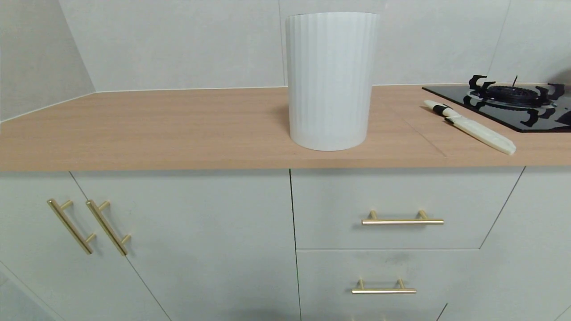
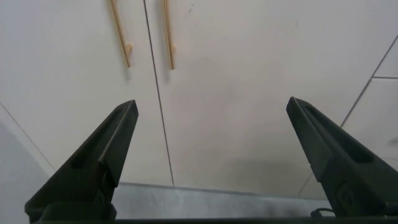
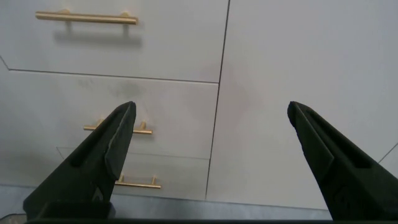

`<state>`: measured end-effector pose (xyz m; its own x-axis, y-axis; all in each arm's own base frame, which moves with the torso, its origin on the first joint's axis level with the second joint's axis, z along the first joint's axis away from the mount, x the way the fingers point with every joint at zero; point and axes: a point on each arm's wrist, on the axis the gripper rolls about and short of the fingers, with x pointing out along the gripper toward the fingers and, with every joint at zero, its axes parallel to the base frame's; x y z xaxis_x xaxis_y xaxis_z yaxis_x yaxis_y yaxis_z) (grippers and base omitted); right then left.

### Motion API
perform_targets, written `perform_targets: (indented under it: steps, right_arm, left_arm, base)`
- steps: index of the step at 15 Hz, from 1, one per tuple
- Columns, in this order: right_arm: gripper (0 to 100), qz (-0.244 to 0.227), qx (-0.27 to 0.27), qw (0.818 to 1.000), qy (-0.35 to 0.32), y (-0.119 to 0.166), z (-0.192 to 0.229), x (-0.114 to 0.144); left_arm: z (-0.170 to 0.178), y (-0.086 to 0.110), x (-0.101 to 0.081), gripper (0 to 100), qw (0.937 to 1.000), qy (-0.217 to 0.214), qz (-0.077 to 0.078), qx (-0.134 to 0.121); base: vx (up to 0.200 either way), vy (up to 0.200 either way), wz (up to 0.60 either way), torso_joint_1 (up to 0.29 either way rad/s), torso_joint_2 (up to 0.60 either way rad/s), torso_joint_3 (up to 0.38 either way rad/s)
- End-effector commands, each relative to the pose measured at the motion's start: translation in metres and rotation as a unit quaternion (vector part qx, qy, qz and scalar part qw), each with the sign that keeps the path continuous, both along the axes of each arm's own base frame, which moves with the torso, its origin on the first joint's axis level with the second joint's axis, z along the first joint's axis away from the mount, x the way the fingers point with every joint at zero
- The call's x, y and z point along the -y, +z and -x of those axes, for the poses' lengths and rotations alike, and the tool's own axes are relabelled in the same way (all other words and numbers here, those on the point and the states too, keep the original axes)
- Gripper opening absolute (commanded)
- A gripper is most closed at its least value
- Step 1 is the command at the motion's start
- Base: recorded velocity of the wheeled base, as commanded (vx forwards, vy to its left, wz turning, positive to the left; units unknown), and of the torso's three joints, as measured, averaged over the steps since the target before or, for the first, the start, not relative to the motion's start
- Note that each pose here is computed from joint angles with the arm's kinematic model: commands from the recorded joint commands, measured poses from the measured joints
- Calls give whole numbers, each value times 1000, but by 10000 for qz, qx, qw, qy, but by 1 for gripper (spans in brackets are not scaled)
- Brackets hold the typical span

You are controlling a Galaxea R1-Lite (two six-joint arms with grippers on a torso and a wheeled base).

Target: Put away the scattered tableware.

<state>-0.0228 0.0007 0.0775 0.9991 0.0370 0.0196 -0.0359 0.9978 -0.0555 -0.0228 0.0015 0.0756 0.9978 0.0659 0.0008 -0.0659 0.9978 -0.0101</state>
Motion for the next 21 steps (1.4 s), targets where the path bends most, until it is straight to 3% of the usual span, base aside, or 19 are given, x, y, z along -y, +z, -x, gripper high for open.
perform_targets:
  steps: [1,8,21]
  right_arm:
    - [100,2,-6,10000,-1,0,0,0]
    - [100,2,-6,10000,-1,0,0,0]
    - [100,2,-6,10000,-1,0,0,0]
  left_arm:
    - [0,0,0,100,10000,0,4,4]
    - [0,0,0,100,10000,0,4,4]
    - [0,0,0,100,10000,0,4,4]
  base:
    - [0,0,0,0,0,0]
    - [0,0,0,46,-154,-152]
    - [0,0,0,186,-499,-291]
